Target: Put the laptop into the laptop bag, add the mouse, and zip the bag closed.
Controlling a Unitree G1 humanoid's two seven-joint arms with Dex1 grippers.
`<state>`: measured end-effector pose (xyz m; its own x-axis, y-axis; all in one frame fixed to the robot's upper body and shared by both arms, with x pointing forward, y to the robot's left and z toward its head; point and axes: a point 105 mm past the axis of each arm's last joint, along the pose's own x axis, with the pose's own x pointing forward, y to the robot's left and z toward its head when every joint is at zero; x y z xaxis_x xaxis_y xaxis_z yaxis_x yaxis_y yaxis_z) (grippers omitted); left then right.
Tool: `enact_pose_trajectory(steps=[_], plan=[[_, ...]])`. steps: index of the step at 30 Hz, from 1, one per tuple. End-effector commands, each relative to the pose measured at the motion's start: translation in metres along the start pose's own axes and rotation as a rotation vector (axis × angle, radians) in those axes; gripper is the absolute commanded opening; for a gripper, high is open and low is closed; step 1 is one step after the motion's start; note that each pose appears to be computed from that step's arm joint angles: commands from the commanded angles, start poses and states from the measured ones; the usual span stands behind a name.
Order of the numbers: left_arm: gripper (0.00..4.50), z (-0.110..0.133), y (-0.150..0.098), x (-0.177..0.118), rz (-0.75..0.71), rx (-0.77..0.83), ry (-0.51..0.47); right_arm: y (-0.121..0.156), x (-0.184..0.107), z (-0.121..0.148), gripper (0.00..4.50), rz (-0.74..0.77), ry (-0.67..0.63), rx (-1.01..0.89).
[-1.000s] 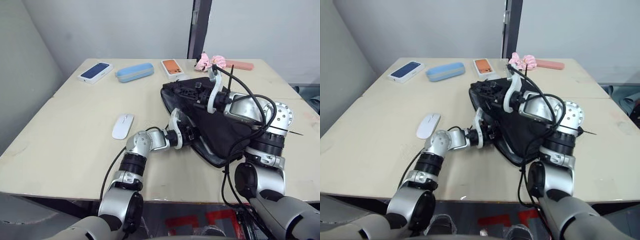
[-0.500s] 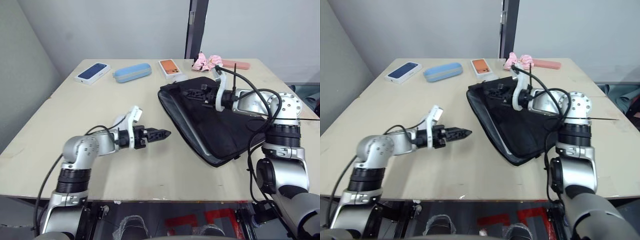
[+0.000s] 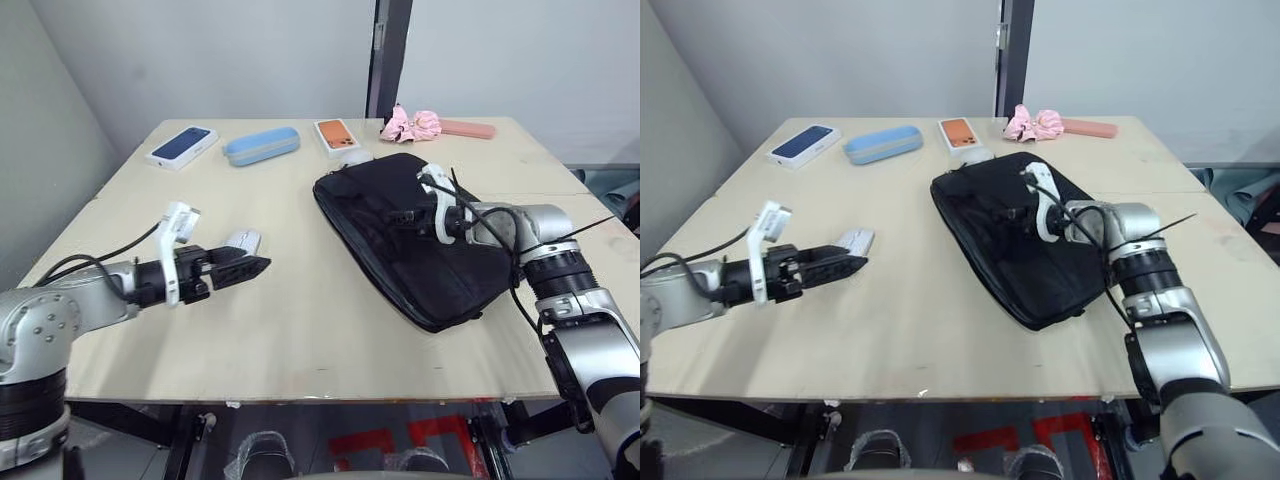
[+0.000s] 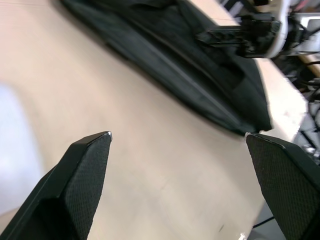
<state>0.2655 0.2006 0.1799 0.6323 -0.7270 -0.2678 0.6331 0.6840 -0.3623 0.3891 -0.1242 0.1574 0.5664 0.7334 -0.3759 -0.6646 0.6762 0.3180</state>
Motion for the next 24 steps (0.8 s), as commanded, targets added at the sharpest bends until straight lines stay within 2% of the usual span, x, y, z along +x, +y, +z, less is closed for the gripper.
enact_pose_trajectory(steps=[1, 5, 7, 8, 10, 14, 18, 20, 21, 24], plan=[[4.47, 0.013, 0.009, -0.018, 0.080, 0.104, -0.054, 0.006, 0.002, -0.001, 0.00, 0.019, -0.012, -0.079], [4.47, 0.018, 0.031, -0.031, 0.191, 0.191, -0.132, 0.006, 0.003, 0.000, 0.00, 0.024, -0.047, -0.119], [4.47, 0.015, 0.037, -0.035, 0.207, 0.198, -0.127, 0.007, 0.000, 0.005, 0.00, 0.038, -0.075, -0.140], [4.50, 0.012, 0.039, -0.036, 0.205, 0.194, -0.111, 0.006, -0.003, 0.009, 0.49, 0.043, -0.095, -0.132], [4.50, 0.007, 0.044, -0.041, 0.214, 0.184, -0.087, 0.005, -0.011, 0.019, 0.91, 0.053, -0.143, -0.125], [4.50, 0.006, 0.050, -0.049, 0.235, 0.169, -0.088, 0.004, -0.024, 0.033, 2.31, 0.062, -0.191, -0.145], [4.50, 0.017, 0.062, -0.062, 0.280, 0.167, -0.112, 0.002, -0.051, 0.054, 3.70, 0.056, -0.223, -0.232], [4.50, 0.024, 0.068, -0.070, 0.304, 0.190, -0.117, 0.000, -0.064, 0.057, 4.36, 0.056, -0.199, -0.320], [4.50, 0.027, 0.071, -0.074, 0.315, 0.202, -0.116, -0.001, -0.070, 0.057, 4.44, 0.049, -0.171, -0.386], [4.50, 0.045, 0.078, -0.096, 0.349, 0.273, -0.109, -0.014, -0.106, 0.051, 4.44, -0.015, 0.003, -0.738]])
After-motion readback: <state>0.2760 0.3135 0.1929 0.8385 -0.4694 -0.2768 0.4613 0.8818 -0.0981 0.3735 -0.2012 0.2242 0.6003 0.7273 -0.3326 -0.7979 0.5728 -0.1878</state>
